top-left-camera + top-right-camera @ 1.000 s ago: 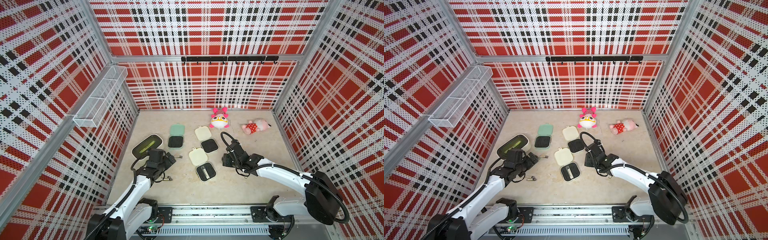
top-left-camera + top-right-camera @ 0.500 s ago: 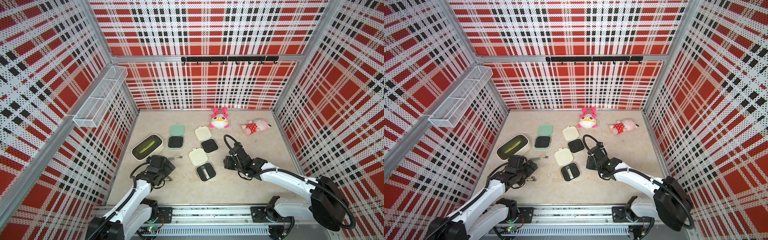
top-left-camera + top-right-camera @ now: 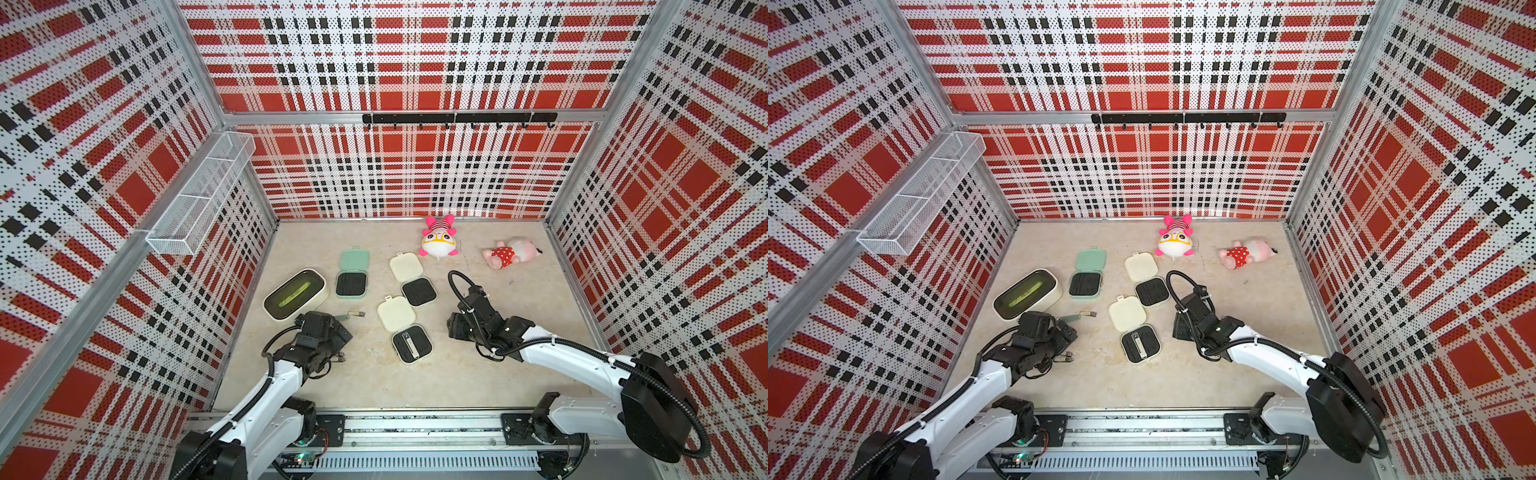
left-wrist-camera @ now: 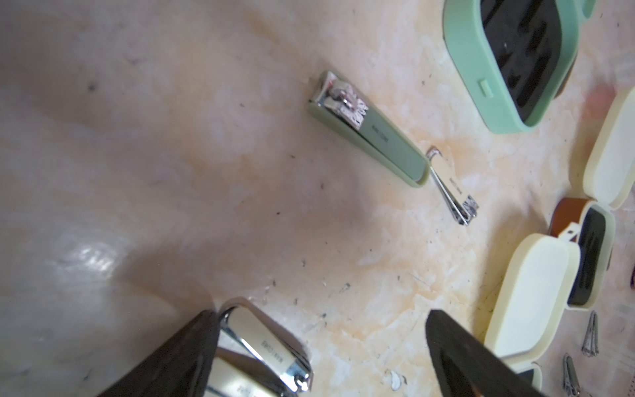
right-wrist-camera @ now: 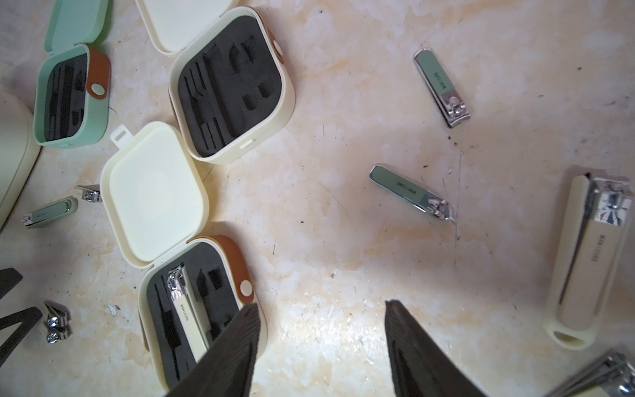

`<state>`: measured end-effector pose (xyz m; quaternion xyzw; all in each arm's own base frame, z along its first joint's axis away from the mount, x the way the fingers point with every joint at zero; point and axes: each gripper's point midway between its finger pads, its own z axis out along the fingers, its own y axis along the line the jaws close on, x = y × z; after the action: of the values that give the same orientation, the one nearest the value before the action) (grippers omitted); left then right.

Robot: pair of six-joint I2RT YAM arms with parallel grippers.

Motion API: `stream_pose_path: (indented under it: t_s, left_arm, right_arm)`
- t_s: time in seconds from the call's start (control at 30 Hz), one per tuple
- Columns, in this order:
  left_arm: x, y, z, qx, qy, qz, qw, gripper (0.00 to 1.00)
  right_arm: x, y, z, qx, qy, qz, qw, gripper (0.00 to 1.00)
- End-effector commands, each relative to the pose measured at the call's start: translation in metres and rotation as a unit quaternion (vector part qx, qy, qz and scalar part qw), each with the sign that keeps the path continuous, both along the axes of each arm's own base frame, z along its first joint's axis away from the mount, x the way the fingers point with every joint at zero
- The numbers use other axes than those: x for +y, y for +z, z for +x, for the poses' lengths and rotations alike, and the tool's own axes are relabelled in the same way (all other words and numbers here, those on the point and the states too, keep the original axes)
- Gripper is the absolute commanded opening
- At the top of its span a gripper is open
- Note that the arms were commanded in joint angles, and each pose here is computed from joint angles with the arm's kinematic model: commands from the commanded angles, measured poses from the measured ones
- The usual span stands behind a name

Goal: Organize nail clipper sets
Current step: Pick up the nail clipper from the center of the board.

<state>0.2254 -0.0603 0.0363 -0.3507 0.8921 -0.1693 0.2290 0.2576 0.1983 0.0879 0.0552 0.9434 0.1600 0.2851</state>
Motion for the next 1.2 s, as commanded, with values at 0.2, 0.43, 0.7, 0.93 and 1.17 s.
stream_pose_path:
  t_s: [0.2,0.43,0.7,0.93,1.17]
  left_arm:
    - [-0.033,-0.016,-0.028,0.06,-0.072,-0.024,0.995,0.98]
    - [-0.041,-0.019,-0.043,0.086,-0.1,-0.03,0.991,0.98]
    - [-0.047,-0.013,-0.04,0.077,-0.111,-0.022,0.991,0.99]
    - [-0.029,0.004,-0.017,0.06,-0.115,0.047,0.99,0.98]
    - [-0.013,0.014,-0.004,0.045,-0.091,0.057,0.993,0.98]
  right_arm:
    - [-0.001,0.008,0.006,-0.019,-0.014,0.001,1.0,0.62]
    - [-0.004,0.009,0.004,-0.022,-0.02,0.004,1.0,0.63]
    - [-0.001,0.008,0.004,-0.02,-0.02,0.014,1.0,0.62]
    - [0.002,0.007,0.005,-0.02,-0.019,0.019,0.999,0.62]
    - [0.004,0.01,0.007,-0.025,-0.016,0.022,0.999,0.62]
